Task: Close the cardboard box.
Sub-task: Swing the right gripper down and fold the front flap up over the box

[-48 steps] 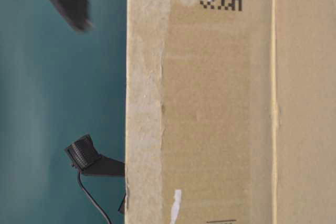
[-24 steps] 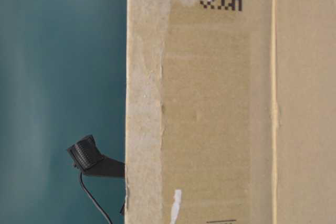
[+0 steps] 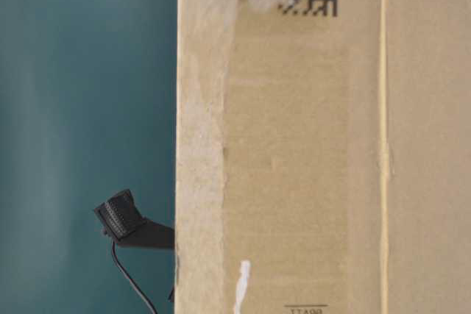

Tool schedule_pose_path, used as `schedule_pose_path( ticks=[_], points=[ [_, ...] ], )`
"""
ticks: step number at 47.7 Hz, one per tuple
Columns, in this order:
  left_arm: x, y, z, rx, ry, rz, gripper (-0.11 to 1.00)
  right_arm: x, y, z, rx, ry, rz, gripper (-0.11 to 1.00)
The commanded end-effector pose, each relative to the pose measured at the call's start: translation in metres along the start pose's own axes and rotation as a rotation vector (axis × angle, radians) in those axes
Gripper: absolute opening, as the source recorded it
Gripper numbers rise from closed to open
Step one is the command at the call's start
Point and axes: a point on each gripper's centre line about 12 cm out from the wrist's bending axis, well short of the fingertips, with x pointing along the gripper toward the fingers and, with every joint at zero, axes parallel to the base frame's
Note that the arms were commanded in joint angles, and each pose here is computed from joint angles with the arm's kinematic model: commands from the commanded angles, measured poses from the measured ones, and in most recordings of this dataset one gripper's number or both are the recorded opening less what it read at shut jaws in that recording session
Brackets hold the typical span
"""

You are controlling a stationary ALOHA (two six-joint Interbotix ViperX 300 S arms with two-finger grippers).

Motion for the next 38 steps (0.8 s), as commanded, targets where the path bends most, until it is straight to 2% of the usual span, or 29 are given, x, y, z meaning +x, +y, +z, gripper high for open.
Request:
schedule_pose_path(
  ticks=[1, 7, 14, 38],
  points=[
    [-0.001, -0.005, 0.005, 0.0, -0.014, -0.01, 0.0, -0.004, -0.016, 0.009, 0.021, -0.032, -0.05, 0.0],
    [-0.001, -0.006, 0.005, 0.001, -0.015, -0.013, 0.0, -0.006, -0.039, 0.005, 0.048, 0.002, -0.126, 0.0],
    [-0.002, -0.006, 0.005, 0.001, -0.013, -0.013, 0.0, -0.003, -0.057, -0.006, 0.077, 0.072, -0.182, 0.0],
    [-0.002, -0.007, 0.007, 0.001, -0.019, -0.014, 0.0, 0.019, -0.071, -0.05, 0.123, 0.214, -0.222, 0.0]
  ],
)
